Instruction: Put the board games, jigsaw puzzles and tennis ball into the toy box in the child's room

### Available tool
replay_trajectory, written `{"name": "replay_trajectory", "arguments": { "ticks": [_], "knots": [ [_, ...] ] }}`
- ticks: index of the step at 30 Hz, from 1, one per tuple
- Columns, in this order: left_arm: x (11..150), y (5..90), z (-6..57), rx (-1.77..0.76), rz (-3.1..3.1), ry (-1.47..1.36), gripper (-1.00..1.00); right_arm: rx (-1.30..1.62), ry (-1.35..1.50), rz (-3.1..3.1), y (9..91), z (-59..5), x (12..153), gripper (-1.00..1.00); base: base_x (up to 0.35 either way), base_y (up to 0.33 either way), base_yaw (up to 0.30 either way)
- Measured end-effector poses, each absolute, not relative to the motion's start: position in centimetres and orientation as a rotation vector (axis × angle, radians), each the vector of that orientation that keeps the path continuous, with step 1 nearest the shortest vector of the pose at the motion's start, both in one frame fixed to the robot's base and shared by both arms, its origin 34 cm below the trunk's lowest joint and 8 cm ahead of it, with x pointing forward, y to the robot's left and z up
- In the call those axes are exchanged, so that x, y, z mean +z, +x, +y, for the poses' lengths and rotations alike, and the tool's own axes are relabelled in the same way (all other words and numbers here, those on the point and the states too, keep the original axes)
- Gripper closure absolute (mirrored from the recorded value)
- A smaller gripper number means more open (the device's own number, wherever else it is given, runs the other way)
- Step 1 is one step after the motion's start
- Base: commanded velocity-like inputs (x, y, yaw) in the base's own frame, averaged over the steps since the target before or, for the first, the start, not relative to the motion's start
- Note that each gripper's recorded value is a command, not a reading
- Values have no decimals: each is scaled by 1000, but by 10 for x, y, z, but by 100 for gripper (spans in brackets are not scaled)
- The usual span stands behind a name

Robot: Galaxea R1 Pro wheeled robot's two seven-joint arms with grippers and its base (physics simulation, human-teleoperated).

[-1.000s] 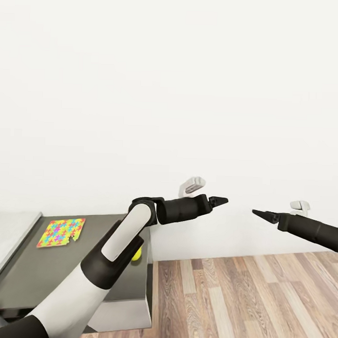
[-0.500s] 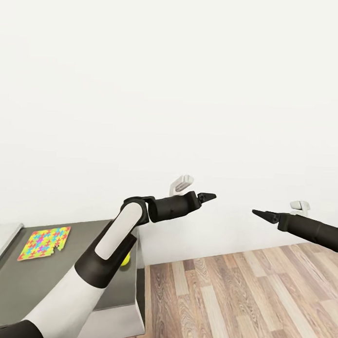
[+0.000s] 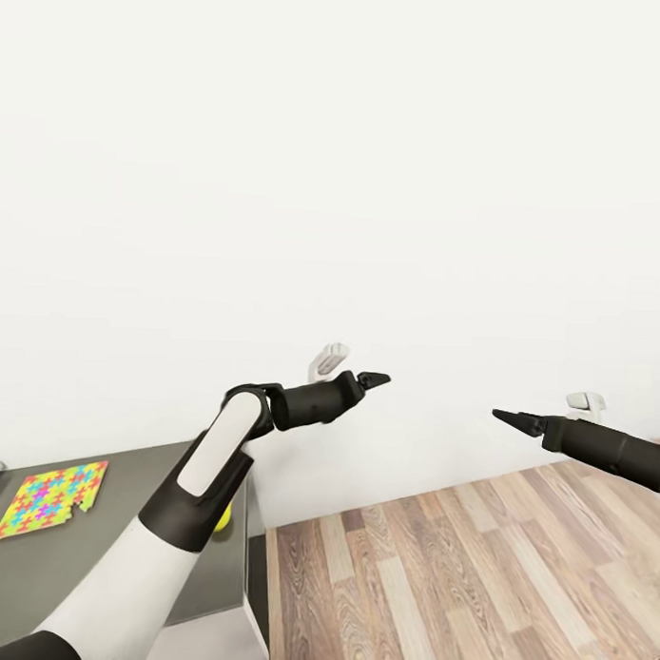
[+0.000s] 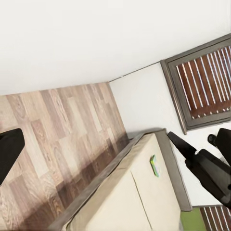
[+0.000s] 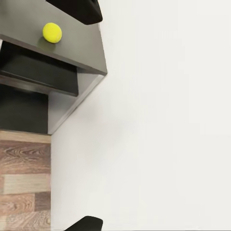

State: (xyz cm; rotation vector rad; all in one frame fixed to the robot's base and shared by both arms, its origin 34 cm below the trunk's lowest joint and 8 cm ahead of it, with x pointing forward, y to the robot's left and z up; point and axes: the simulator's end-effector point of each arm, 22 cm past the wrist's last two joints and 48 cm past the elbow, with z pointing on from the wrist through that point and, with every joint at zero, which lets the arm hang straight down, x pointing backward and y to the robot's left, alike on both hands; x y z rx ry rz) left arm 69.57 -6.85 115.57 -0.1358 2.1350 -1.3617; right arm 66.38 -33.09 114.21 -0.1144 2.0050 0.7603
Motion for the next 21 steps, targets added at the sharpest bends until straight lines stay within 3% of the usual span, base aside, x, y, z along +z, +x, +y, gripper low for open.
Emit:
{"name": "replay_trajectory", "arguments": {
  "ticks": [21],
  "knots": [
    [1165, 700, -51, -1357, 2114, -180, -100, 718, -93, 2012, 666, -337, 1146, -100, 0, 0, -186]
  ]
}}
